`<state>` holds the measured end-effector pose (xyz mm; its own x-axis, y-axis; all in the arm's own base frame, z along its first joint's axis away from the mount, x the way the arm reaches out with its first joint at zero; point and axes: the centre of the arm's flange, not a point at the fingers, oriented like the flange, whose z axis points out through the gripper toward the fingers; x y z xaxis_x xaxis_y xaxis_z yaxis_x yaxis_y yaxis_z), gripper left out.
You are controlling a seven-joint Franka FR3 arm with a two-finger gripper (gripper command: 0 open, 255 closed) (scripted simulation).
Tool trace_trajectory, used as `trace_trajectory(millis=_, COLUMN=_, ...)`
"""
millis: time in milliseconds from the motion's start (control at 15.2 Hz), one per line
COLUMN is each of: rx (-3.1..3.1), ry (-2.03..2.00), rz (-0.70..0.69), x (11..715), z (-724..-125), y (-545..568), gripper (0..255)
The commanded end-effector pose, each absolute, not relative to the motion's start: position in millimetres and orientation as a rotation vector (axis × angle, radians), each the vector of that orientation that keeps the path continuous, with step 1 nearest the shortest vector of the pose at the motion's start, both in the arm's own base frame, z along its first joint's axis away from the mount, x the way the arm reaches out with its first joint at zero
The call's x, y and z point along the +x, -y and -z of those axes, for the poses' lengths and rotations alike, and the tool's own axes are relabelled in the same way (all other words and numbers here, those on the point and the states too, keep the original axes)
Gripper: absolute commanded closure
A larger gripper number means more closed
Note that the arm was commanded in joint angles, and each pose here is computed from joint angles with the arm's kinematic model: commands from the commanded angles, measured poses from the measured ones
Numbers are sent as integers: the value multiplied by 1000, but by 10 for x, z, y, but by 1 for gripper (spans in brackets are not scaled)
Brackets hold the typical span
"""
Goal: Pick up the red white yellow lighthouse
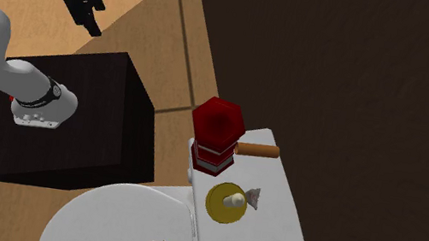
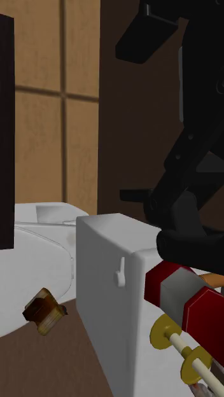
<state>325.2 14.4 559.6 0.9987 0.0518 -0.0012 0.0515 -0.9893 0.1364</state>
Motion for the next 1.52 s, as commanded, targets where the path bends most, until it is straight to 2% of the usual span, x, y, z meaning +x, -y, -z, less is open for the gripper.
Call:
trace_trajectory(millis=0, rx=3004, ry=-78, rz=-4, x=3252, z=-5596, y=-144, gripper=0)
trace_trajectory(millis=1452, rx=2606, ry=-154, rz=-119, x=4904, z=-6002, y=1453, gripper=0)
